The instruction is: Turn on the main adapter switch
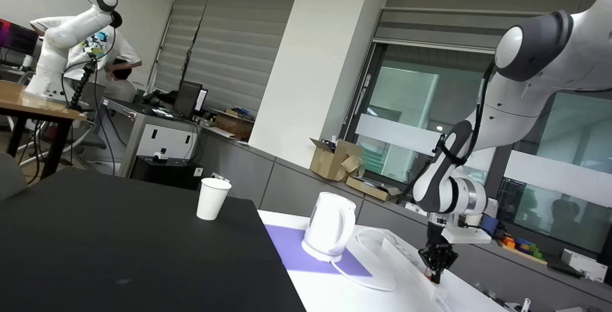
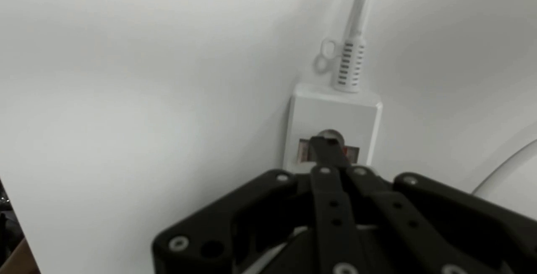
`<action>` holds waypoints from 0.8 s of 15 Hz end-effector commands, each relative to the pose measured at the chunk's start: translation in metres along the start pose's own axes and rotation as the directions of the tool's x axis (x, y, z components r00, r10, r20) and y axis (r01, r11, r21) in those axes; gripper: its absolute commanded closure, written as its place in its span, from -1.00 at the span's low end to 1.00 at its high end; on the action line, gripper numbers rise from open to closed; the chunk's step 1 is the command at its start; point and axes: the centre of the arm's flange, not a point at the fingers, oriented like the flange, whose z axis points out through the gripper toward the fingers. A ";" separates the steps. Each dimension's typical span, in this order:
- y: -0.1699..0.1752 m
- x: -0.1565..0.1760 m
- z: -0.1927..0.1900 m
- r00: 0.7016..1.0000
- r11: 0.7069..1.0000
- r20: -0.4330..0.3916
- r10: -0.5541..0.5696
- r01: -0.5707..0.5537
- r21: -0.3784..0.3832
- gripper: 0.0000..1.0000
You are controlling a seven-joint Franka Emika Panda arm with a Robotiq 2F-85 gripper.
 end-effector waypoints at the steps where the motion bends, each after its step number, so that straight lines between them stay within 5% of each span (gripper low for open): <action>1: 0.007 0.005 0.010 1.000 1.000 -0.011 -0.007 0.007 -0.009 1.00; 12: 0.086 -0.008 0.054 0.977 0.980 0.145 0.154 -0.169 0.104 1.00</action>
